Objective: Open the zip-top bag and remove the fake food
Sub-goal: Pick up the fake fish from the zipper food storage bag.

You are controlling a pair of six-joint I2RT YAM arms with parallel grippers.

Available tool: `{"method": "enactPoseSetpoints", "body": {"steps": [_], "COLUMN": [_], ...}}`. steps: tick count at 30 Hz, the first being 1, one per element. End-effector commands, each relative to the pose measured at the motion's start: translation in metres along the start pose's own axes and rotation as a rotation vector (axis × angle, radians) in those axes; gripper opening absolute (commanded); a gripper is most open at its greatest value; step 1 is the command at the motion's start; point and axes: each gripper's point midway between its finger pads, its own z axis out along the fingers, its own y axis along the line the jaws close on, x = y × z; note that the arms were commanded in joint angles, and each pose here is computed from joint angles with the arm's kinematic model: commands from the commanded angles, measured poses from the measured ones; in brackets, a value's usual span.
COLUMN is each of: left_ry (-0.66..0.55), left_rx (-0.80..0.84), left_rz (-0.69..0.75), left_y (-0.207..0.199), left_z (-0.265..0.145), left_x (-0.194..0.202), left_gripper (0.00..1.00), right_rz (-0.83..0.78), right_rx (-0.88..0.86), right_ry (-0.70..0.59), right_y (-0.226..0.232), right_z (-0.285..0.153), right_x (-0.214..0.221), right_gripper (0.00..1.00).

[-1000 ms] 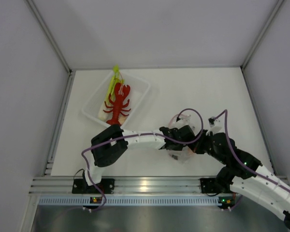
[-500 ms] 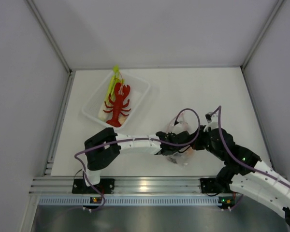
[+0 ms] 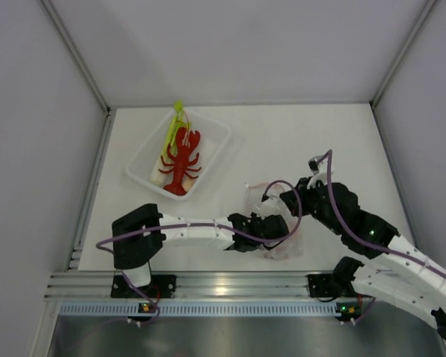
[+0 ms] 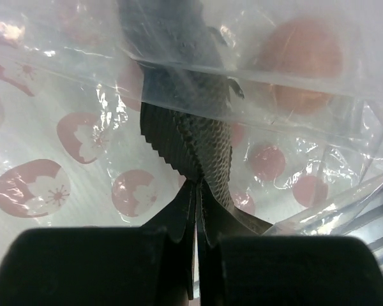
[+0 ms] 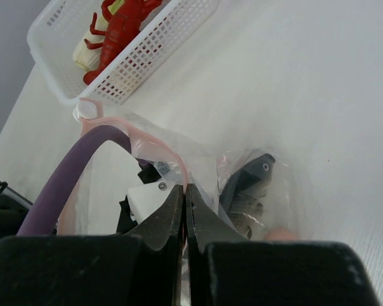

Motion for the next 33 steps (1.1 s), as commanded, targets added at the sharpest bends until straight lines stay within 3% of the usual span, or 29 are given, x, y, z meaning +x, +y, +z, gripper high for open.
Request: {"method": "enactPoseSetpoints", "body": {"steps": [1, 6, 10, 21, 33], "left_ry": [-0.072, -0.16, -0.18, -0.286, -0.475], "left_rx": [0.011, 0.033, 0.025, 0.061, -0.042], "left_rz": [0.026, 0.033, 0.001, -0.044, -0.144], "left_y": [0.003, 0.006, 0.019, 0.039, 0.069], "left_z": [-0.019, -0.041, -0.046, -0.081, -0.113], "left_x": [-0.013, -0.037, -0.051, -0.077, -0.124], "left_gripper": [0.0, 0.0, 0.0, 0.0, 0.0], "right_rz": [-0.038, -0.104, -0.102, -0.147, -0.107], "right_rx": [-0.045, -0.09, -0.096, 0.148, -0.128], "right_ry": [-0.107, 0.006, 0.024, 0.023, 0.016], "right_y": [0.018, 0.029, 0.029, -0.008, 0.041], "right_z": [0.001, 0.014, 0.019, 0.04, 0.048], "right_x": [-0.041, -0.024, -0.015, -0.021, -0.01], "right_gripper": [0.0, 0.0, 0.0, 0.0, 0.0]}}
